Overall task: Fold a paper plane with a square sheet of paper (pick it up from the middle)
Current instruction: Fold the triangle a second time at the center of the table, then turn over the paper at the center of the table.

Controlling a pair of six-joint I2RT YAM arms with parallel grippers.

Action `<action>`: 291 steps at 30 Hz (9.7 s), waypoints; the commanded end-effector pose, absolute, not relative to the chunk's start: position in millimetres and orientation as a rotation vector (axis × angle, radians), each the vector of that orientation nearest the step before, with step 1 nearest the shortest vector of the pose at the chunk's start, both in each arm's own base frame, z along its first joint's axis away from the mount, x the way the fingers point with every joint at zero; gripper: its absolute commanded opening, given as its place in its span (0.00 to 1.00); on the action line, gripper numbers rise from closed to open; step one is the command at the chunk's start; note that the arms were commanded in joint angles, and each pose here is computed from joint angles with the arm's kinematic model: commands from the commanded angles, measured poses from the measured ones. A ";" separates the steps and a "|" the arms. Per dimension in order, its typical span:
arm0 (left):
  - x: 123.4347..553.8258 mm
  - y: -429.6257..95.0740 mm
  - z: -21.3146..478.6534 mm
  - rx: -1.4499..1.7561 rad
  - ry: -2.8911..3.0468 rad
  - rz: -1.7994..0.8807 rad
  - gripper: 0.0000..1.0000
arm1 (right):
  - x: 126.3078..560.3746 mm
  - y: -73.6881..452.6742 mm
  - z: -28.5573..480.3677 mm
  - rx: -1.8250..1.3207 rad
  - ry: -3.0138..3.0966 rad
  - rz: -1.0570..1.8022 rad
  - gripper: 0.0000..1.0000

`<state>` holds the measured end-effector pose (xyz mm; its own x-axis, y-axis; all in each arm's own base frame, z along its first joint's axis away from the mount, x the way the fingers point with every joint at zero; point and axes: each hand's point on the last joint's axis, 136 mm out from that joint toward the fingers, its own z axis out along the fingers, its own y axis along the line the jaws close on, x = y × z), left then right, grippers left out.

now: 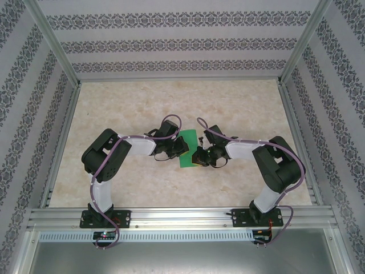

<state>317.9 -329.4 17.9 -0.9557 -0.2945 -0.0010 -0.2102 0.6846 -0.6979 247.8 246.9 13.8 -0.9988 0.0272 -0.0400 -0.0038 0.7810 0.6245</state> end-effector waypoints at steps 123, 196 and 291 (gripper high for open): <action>316.9 -339.3 28.6 -0.286 2.772 -1.286 0.13 | 242.6 235.0 -13.0 0.063 2.998 0.881 0.07; 321.1 -316.9 74.6 -0.184 2.733 -1.082 0.17 | 278.8 221.1 55.8 0.017 2.728 0.896 0.40; 316.5 -300.3 28.1 -0.223 2.864 -0.961 0.13 | 293.2 246.3 27.3 0.050 2.678 1.251 0.13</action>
